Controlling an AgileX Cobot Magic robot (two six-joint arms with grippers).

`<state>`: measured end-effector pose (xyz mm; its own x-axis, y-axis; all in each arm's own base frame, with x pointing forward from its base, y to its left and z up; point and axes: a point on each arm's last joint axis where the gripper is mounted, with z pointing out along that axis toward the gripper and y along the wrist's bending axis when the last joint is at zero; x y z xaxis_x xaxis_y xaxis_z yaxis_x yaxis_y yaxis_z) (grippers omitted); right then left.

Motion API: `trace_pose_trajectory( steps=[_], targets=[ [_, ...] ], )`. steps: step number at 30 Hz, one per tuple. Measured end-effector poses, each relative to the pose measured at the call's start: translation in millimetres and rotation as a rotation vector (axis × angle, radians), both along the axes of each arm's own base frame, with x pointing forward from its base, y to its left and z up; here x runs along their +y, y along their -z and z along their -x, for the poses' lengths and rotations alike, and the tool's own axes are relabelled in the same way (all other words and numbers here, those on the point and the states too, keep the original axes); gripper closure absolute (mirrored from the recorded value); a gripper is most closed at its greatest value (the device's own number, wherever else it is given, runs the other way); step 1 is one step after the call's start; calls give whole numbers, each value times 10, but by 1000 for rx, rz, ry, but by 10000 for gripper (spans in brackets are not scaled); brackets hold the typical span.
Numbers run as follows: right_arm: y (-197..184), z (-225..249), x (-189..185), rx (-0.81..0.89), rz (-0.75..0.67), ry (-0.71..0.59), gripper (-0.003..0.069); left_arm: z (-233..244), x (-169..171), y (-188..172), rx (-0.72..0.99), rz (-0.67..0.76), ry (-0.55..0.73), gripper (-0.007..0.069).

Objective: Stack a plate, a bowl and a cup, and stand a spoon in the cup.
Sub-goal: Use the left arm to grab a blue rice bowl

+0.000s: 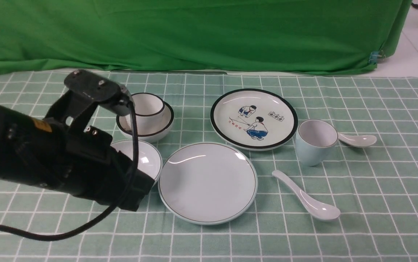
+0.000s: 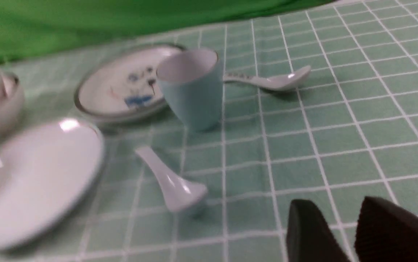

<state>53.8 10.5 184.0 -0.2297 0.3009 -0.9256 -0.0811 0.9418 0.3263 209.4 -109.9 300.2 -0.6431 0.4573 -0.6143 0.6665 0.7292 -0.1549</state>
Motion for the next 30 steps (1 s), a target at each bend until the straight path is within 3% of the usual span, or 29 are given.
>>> trace_pose_trajectory(
  steps=[5, 9, 11, 13, 17, 23, 30],
  targets=[
    [-113, -18, -19, -91, -246, 54, 417, -133, 11, 152, 22, -102, 21, 608],
    [-148, 7, 20, 11, -284, 19, 466, -303, -8, 337, 55, -179, 38, 587],
    [-205, 28, 49, 81, -247, -21, 499, -359, -11, 391, 52, -209, 53, 571],
    [-460, 55, 109, 142, -125, -140, 539, -487, -11, 496, 15, -273, 83, 502],
    [-950, 38, 202, 141, 93, -338, 545, -631, -1, 715, 5, -366, 123, 368],
    [-1279, -129, 346, 169, 233, -483, 540, -757, -25, 977, 26, -413, 160, 204],
    [-1215, -250, 438, 265, 279, -535, 537, -910, -14, 1208, -34, -506, 217, 191]
  ],
)
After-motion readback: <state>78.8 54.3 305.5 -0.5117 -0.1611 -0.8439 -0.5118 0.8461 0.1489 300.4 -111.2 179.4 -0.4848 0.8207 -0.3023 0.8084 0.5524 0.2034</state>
